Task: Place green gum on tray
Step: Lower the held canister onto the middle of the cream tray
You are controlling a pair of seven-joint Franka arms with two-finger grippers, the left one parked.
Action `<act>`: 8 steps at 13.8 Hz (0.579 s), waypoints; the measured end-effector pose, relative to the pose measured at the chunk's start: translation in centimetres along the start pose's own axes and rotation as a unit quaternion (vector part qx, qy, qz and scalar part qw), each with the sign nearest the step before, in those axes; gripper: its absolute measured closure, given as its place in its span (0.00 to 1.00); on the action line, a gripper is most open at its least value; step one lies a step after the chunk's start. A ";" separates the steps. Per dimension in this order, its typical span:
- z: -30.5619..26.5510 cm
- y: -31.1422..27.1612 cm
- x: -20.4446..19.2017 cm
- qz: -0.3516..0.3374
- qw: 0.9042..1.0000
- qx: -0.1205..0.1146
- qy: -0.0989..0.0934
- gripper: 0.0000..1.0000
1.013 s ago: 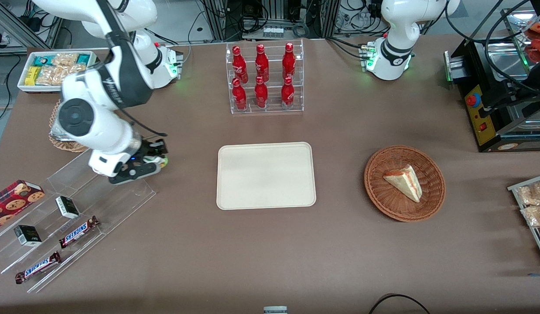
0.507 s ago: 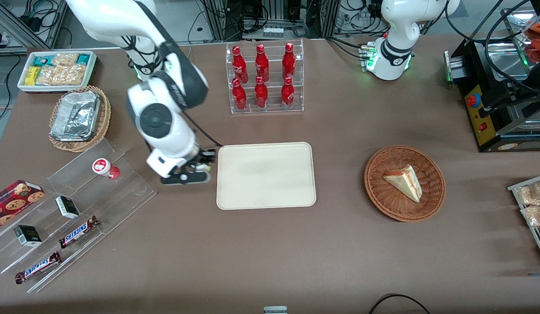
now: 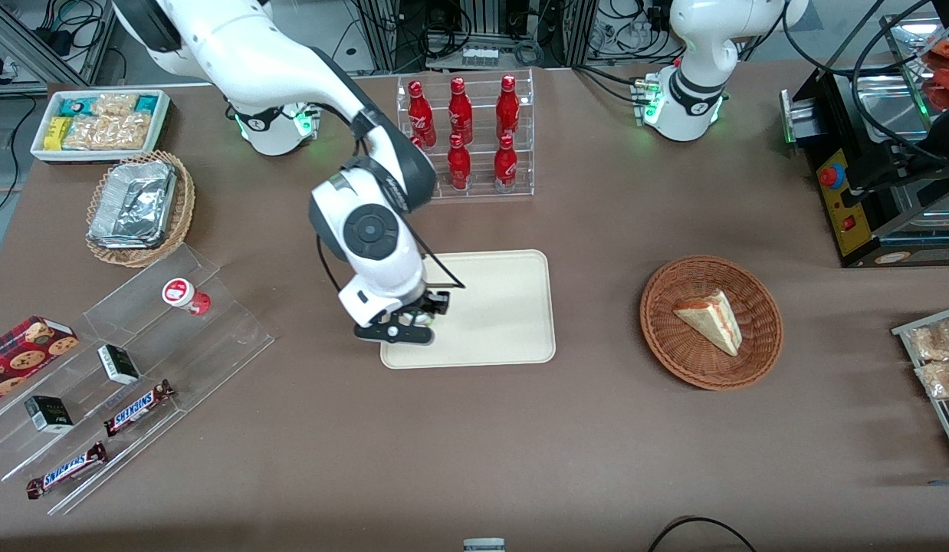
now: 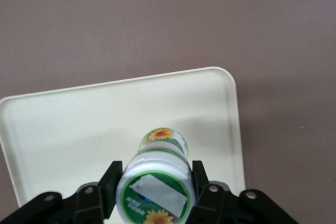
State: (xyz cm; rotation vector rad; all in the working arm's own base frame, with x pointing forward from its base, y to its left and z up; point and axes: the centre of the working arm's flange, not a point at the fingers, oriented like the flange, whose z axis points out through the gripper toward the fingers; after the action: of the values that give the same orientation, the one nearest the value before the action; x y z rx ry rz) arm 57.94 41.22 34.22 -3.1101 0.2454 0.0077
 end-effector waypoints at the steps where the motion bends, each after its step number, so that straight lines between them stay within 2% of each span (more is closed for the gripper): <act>1: 0.6 -0.7 0.0 0.005 1.000 0.004 0.004 0.41; 4: 2.5 -2.6 -0.8 0.009 1.000 0.020 0.004 0.41; 8: 4.6 -4.0 -2.1 0.002 1.000 0.018 -0.004 0.41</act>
State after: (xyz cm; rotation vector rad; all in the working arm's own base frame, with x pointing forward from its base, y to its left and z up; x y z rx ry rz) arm 56.46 45.61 29.73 -3.0736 0.2500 0.0171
